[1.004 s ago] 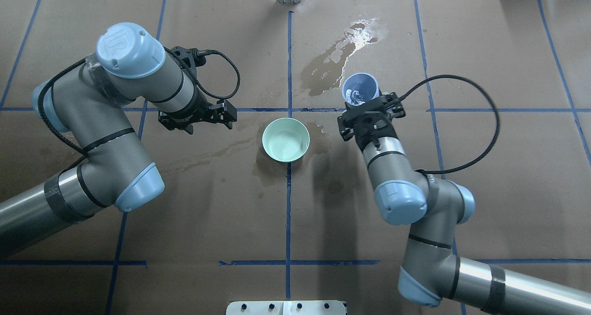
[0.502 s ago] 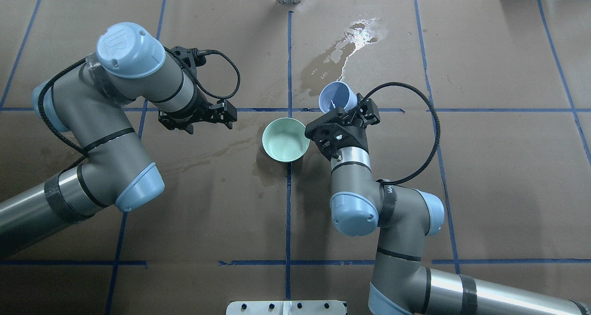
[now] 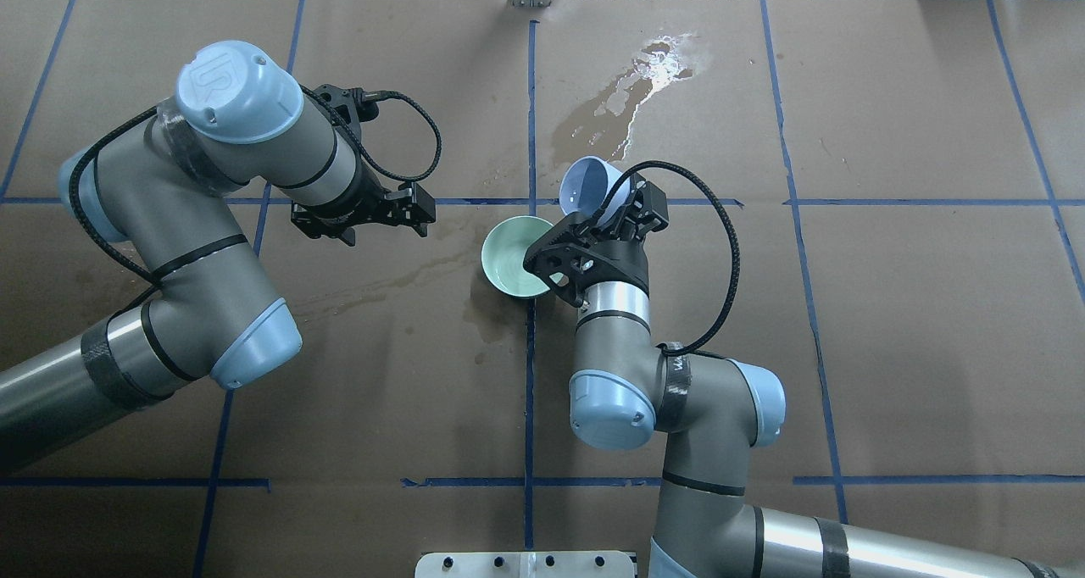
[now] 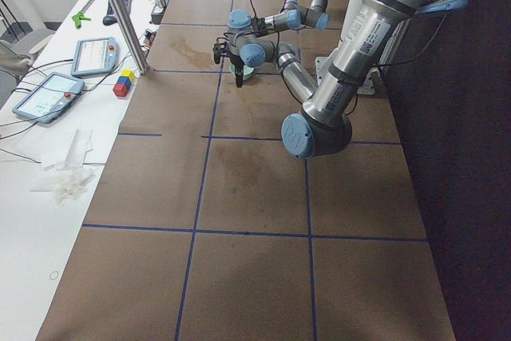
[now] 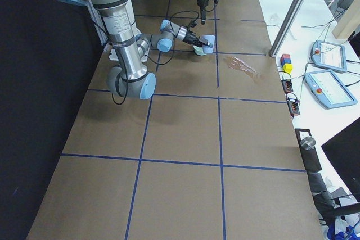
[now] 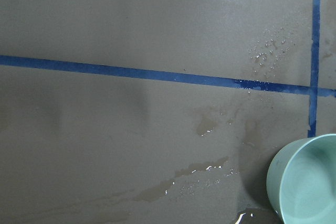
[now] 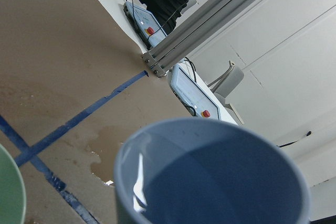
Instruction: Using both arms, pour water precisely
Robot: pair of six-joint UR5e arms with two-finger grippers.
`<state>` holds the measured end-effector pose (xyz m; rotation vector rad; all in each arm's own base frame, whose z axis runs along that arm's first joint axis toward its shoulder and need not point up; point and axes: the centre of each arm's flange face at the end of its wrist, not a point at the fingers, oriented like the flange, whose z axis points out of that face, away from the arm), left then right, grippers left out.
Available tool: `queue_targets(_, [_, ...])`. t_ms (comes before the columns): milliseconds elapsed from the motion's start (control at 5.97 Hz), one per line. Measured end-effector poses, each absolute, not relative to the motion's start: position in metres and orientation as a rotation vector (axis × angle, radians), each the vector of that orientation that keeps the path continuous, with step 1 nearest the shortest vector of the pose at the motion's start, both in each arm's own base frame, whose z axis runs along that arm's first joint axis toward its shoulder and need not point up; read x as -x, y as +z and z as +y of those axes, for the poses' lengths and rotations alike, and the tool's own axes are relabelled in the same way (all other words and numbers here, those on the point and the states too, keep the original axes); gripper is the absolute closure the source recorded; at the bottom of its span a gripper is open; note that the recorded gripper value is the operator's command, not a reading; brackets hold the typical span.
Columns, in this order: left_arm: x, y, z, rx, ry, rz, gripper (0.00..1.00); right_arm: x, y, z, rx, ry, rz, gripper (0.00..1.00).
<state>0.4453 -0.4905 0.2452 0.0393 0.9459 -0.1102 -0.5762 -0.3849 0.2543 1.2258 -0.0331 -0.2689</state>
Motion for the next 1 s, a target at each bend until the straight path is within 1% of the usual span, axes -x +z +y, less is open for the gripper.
queue_targets(1004, [-0.4451, 0.2447, -0.4901, -0.039, -0.108, 0.947, 0.0, 0.5844, 0.2474, -0.3752, -1.246, -0.436, 0.129, 1.0])
